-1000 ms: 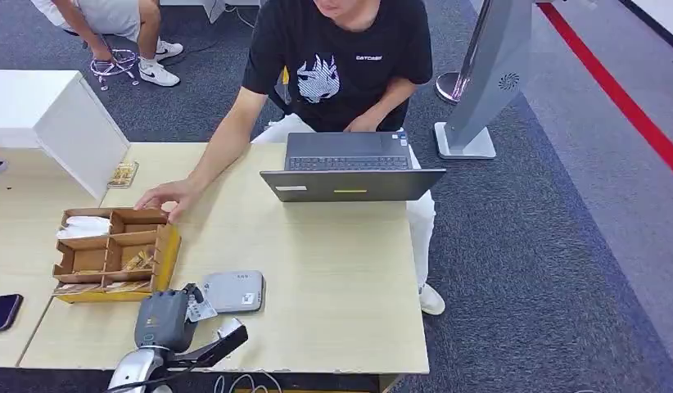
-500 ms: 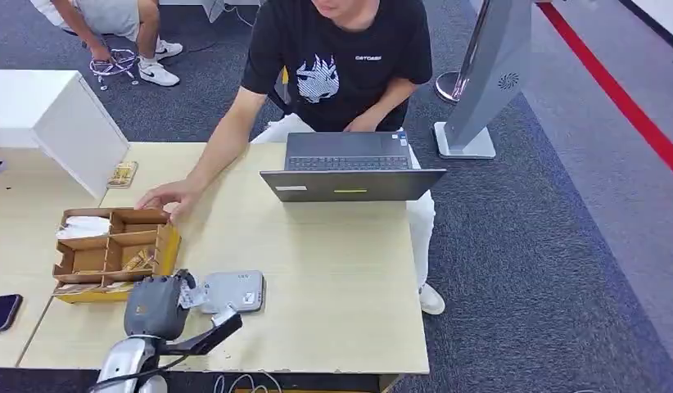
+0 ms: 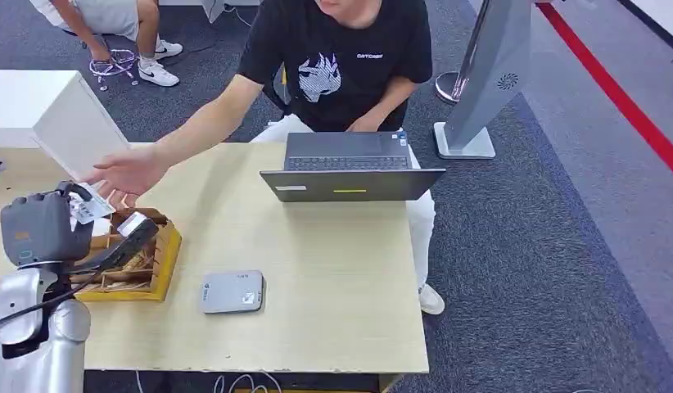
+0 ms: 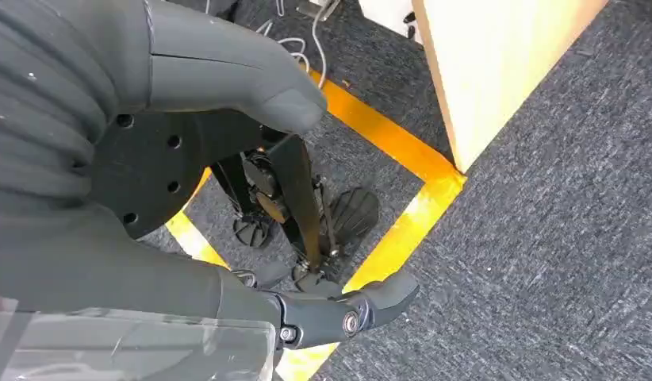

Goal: Pass the card to the sensor for recognition and then transmit it.

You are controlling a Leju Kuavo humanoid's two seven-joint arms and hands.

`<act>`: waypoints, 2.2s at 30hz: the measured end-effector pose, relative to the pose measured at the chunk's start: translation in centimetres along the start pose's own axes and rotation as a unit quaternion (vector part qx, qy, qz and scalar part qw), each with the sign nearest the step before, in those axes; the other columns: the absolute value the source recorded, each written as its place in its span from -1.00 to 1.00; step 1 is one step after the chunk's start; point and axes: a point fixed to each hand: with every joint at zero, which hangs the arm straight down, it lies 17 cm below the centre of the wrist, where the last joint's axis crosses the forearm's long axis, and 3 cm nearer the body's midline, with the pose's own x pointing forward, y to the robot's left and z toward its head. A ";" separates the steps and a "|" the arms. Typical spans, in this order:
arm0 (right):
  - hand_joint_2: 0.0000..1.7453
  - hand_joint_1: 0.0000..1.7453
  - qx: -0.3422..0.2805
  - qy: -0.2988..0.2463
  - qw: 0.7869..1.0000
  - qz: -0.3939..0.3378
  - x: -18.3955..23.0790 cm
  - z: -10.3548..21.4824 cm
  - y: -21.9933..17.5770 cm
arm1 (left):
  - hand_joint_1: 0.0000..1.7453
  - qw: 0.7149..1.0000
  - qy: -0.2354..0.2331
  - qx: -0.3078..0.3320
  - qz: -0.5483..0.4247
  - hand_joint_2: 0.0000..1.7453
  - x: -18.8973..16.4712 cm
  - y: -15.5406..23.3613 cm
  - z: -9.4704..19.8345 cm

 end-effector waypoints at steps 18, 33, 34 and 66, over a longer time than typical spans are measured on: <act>1.00 -1.00 -0.002 0.004 1.000 -0.003 0.0 -0.1 -0.2 | -1.00 1.000 0.013 0.005 -0.006 1.00 -1.9 0.4 0.2; 1.00 -1.00 -0.011 0.005 1.000 -0.015 0.2 -0.2 -0.6 | -1.00 1.000 -0.001 -0.009 0.004 1.00 -1.3 -0.6 2.2; 1.00 -1.00 -0.014 0.005 1.000 -0.020 0.2 -0.3 -0.7 | -1.00 1.000 -0.006 -0.015 0.004 1.00 -1.0 -0.9 2.7; 1.00 -1.00 -0.046 0.005 0.998 -0.050 0.2 -0.4 -2.1 | -1.00 0.977 -0.125 -0.173 -0.009 1.00 6.8 -9.3 19.8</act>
